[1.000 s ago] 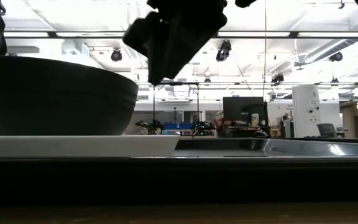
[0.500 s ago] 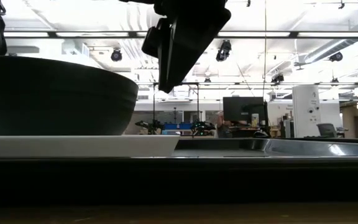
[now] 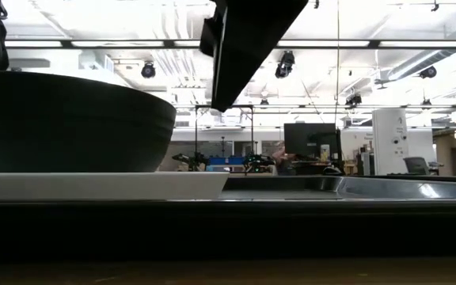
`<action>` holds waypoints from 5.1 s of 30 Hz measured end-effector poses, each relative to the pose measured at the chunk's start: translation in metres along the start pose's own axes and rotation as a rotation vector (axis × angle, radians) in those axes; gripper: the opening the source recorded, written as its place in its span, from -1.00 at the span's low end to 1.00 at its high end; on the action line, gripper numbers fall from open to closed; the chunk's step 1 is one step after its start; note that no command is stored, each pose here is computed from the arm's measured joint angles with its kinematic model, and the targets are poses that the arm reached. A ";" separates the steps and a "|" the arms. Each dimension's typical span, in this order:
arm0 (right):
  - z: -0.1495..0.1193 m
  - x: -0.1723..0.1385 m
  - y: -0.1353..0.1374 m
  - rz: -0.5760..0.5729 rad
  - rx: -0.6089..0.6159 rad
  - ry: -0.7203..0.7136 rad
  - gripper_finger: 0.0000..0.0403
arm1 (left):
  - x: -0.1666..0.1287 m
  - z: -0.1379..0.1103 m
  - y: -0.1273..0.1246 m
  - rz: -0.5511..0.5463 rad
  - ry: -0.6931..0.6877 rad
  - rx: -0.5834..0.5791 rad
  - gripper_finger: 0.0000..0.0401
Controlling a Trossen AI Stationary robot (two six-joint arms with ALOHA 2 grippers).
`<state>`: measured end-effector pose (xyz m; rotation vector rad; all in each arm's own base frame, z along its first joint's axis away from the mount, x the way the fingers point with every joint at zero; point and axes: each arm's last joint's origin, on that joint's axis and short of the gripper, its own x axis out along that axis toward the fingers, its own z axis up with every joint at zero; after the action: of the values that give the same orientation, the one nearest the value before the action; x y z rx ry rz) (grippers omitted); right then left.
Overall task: Set up tray
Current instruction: Put the gray table napkin to the right of the white plate on the black table tray
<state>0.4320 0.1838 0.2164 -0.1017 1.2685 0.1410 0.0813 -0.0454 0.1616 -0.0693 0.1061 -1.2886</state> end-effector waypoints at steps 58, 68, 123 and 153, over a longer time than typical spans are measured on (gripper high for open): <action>-0.217 -0.061 -0.015 0.076 0.934 -0.211 -0.04 | 0.000 0.000 0.000 0.000 0.000 0.000 -0.51; -0.247 -0.073 -0.001 0.093 1.130 -0.019 0.00 | 0.000 0.000 0.000 0.000 0.000 0.001 -0.51; -0.332 -0.035 0.054 0.023 1.333 0.100 0.00 | 0.000 0.000 0.000 0.000 0.000 0.001 -0.51; -0.335 -0.018 0.033 -0.005 1.406 0.194 -0.18 | 0.000 0.000 0.000 0.000 0.000 0.000 -0.51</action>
<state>0.1056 0.1637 0.1346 1.1057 1.3114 -0.7881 0.0813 -0.0454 0.1616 -0.0694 0.1061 -1.2885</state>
